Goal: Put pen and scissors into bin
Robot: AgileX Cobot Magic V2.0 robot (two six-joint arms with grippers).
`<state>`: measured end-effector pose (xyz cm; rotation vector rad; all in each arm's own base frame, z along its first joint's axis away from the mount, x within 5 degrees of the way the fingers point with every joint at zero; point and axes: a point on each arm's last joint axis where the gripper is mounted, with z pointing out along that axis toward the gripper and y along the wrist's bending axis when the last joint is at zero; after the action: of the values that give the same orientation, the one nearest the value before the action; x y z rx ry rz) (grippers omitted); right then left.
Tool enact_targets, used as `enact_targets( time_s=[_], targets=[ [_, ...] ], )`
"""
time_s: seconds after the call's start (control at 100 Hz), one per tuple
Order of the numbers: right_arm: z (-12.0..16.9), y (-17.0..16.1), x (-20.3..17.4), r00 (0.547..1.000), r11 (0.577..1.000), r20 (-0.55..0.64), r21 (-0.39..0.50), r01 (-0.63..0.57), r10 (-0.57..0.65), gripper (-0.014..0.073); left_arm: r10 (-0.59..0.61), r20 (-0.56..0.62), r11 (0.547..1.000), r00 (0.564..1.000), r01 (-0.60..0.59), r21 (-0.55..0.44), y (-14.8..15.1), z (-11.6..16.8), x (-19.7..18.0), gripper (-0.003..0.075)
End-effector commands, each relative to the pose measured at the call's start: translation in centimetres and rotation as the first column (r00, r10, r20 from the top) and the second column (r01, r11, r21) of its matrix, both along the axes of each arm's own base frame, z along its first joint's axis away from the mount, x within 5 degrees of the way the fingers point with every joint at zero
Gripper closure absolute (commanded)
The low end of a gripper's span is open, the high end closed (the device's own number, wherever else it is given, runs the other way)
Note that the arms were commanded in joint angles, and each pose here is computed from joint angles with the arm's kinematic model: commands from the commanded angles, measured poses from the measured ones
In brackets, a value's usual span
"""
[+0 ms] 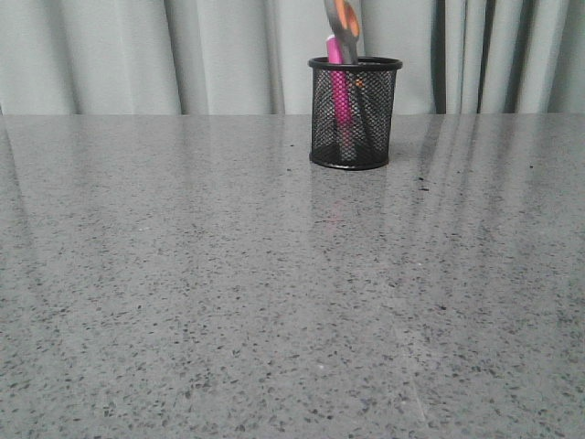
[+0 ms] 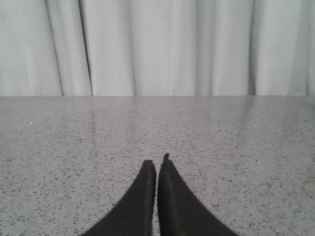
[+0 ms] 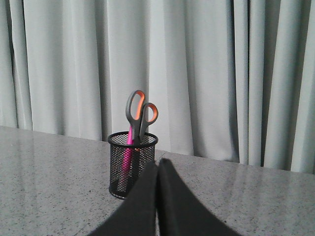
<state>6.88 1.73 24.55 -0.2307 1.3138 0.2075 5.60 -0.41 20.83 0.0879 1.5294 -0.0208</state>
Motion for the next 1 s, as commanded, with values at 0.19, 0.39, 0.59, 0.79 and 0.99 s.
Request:
enact_targets(
  time_s=[0.19, 0.39, 0.59, 0.79, 0.99],
  targets=[
    [1.3, -0.3, -0.1, 0.997, 0.999, 0.073, 0.009, 0.040, -0.040, 0.0671, 0.008, 0.072, 1.000, 0.997, -0.006, -0.028, 0.1, -0.6, -0.1, 0.0739],
    [1.3, -0.3, -0.1, 0.997, 0.999, 0.073, 0.009, 0.040, -0.040, 0.0671, 0.008, 0.072, 1.000, 0.997, -0.006, -0.028, 0.1, -0.6, -0.1, 0.0739],
    [1.3, -0.3, -0.1, 0.997, 0.999, 0.073, 0.009, 0.040, -0.040, 0.0671, 0.008, 0.072, 1.000, 0.997, -0.006, -0.028, 0.1, -0.6, -0.1, 0.0739],
    [0.9, -0.2, -0.1, 0.997, 0.999, 0.070, -0.023, 0.038, -0.036, 0.0671, 0.008, 0.072, 1.000, 0.997, -0.006, -0.028, 0.1, -0.6, -0.1, 0.0739],
    [-0.3, -0.3, -0.1, 0.997, 0.996, -0.022, -0.048, 0.078, -0.079, 0.0671, 0.008, 0.072, 1.000, 0.997, -0.006, -0.028, 0.1, -0.6, -0.1, 0.0739]
  ],
)
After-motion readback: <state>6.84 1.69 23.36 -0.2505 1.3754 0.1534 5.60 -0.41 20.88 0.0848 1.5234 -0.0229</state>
